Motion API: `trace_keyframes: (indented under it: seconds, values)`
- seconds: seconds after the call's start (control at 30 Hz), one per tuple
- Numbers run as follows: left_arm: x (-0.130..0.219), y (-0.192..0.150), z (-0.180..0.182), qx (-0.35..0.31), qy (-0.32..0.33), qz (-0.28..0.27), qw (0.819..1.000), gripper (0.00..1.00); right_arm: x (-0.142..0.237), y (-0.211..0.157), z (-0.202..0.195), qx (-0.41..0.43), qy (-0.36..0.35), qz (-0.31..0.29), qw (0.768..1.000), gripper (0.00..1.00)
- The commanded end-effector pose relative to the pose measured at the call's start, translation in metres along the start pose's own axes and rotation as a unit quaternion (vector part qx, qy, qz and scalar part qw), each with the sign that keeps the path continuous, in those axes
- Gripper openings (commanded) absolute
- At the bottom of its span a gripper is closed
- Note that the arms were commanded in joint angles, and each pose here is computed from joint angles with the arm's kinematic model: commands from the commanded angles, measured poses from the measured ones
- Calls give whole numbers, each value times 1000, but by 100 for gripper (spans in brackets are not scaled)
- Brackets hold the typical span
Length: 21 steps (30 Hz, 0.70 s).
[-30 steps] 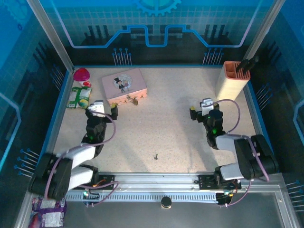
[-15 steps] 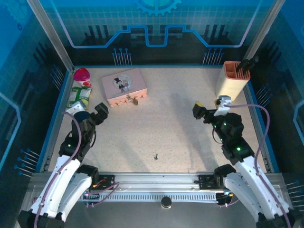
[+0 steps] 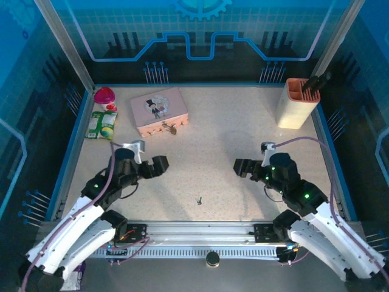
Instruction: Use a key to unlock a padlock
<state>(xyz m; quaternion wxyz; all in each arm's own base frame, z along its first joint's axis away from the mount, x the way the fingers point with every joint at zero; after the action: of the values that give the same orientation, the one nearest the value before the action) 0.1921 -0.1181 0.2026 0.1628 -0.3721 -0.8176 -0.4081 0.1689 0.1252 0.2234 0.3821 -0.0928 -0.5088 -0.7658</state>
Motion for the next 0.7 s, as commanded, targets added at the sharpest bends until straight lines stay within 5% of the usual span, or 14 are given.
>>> trace_keyframes:
  seconds: [0.0,0.27,0.43,0.67]
  values:
    - [-13,-20,-4,-21,-2,21,1000,99,-8,-24,4,-40,-43,33,998,92]
    - [-11,-48,9,-75,-3,52,996,99,-47,-81,52,-26,-60,116,991,84]
    - [0,-46,11,-112,-28,9,993,99,-74,-112,76,-18,-85,187,979,78]
    - [6,-44,21,-126,-47,-54,989,99,-96,-138,96,-18,-92,243,966,52]
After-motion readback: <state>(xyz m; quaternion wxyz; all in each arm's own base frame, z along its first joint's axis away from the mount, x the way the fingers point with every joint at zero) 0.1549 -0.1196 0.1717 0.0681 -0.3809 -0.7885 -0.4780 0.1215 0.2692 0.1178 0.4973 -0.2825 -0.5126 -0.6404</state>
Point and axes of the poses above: each hand's point on the last joint's axis, 136 mm out from that joint toward the fingers, its own x axis back along the fingers, its own z axis along the line the jaws close on, y = z × x, the point moved 5 cm from there along x, back along the fingers, and after that the axes turned 5 degrees about x, right-handed, at the moved point
